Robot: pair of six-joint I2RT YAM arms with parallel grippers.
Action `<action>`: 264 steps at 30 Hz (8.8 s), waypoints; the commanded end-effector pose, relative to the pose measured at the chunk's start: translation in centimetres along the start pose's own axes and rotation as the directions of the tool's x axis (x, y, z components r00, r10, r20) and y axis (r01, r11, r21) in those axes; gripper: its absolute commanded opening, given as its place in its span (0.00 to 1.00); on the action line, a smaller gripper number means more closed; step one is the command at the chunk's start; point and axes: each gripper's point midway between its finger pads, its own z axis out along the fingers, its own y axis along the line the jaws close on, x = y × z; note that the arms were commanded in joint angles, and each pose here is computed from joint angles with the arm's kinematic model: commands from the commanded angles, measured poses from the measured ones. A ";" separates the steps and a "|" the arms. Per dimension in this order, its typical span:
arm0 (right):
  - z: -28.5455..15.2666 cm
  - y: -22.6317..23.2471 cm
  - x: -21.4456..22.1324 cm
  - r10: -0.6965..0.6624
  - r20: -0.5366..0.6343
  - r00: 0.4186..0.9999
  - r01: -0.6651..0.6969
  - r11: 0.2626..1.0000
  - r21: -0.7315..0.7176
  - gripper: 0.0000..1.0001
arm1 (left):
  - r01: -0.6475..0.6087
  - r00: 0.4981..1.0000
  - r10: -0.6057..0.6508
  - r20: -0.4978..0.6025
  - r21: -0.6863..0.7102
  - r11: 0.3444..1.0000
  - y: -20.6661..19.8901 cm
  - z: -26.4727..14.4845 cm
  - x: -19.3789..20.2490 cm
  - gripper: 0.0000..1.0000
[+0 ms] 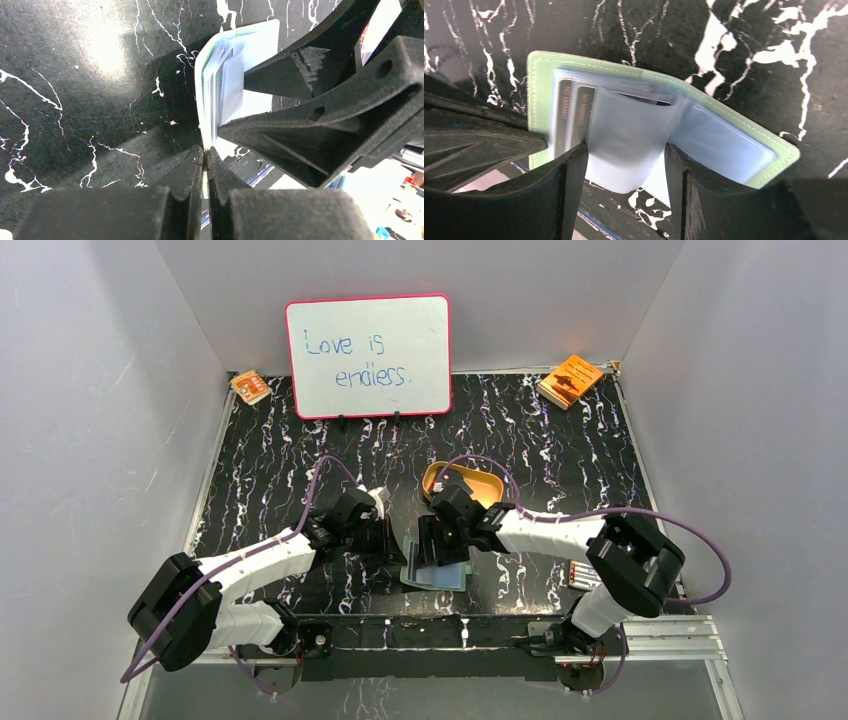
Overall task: Put the credit cards into the card holder
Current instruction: Turn over the card slot in the card holder, then pick up the credit card from the storage box.
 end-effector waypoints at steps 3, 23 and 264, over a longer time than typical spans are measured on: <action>-0.9 -2.5 0.2 0.023 0.022 0.999 -0.026 0.990 0.136 0.65 | -0.017 1.000 0.017 0.019 0.040 0.999 -1.3 -0.7 -0.6 0.00; -2.6 -5.8 1.8 0.077 0.065 0.995 -0.090 0.967 0.240 0.55 | -0.018 1.000 0.018 0.012 0.029 0.999 -0.8 -0.6 -0.2 0.00; -26.8 4.1 -12.6 0.535 0.357 0.765 -0.146 0.685 -0.714 0.00 | -0.056 0.898 -0.239 0.369 0.635 0.771 -21.9 -9.4 -15.5 0.74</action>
